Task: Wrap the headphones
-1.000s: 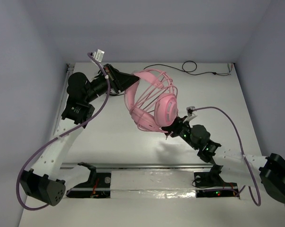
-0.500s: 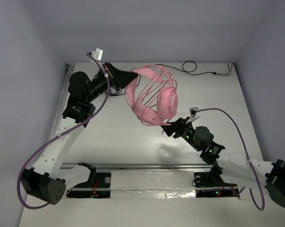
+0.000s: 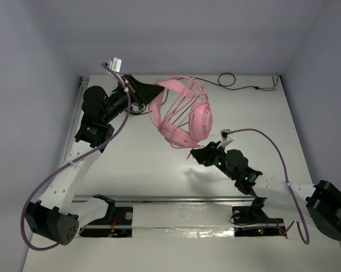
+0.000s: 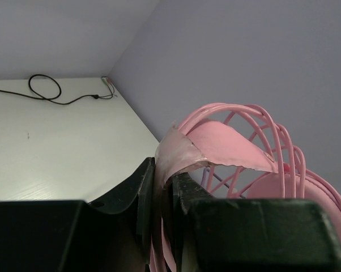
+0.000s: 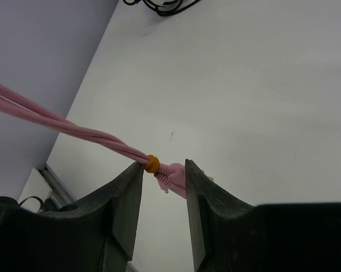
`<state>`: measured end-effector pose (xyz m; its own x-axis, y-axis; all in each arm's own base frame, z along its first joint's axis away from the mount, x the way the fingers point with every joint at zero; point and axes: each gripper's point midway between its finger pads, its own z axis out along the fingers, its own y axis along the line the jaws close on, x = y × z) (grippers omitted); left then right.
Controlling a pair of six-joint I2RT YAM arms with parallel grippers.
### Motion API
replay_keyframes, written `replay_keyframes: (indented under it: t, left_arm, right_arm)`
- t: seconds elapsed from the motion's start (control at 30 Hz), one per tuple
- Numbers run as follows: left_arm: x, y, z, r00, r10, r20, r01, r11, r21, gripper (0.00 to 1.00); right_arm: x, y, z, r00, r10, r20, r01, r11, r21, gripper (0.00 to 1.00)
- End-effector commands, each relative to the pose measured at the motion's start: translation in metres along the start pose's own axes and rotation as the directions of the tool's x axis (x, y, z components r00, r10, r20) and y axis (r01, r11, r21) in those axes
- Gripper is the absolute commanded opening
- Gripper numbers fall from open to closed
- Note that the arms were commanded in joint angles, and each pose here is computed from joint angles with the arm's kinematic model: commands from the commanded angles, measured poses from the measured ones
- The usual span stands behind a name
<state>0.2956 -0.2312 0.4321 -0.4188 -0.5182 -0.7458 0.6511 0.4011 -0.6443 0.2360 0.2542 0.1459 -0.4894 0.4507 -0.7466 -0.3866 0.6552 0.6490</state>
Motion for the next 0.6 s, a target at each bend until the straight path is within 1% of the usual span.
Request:
replay_keyframes:
  t: [0.0,0.07,0.17,0.37,0.47,0.5,0.57]
  left_arm:
    - [-0.038,-0.046,-0.01,0.992,-0.005,0.129,-0.011,0.992,0.122,0.0]
    - [-0.038,-0.047,-0.01,0.992,-0.004,0.129,-0.012,0.992,0.126,0.0]
    - [-0.035,-0.049,-0.008,0.993,-0.017,0.113,0.0,0.989,0.147,0.0]
    - [-0.033,-0.047,-0.007,0.994,-0.034,0.108,0.018,0.988,0.151,0.0]
    - [-0.033,-0.046,-0.007,0.993,-0.04,0.113,0.023,0.989,0.147,0.0]
    - [-0.033,-0.045,-0.007,0.992,-0.048,0.115,0.032,0.989,0.144,0.0]
    - [-0.036,-0.042,-0.007,0.989,-0.064,0.135,0.047,0.991,0.128,0.0]
  right_arm:
    - [-0.027,0.021,0.009,0.997,-0.012,0.08,0.016,0.998,-0.055,0.42]
    - [-0.027,0.02,0.009,0.996,-0.014,0.085,0.019,0.999,-0.051,0.42]
    - [-0.028,0.018,0.011,0.996,-0.024,0.091,0.027,0.999,-0.039,0.45]
    - [-0.029,0.023,0.016,0.995,-0.045,0.087,0.051,0.997,-0.058,0.45]
    - [-0.029,0.026,0.015,0.995,-0.049,0.087,0.055,0.996,-0.073,0.4]
    - [-0.031,0.028,0.014,0.995,-0.044,0.092,0.051,0.995,-0.08,0.33]
    - [-0.031,0.029,0.013,0.995,-0.045,0.086,0.052,0.995,-0.081,0.26]
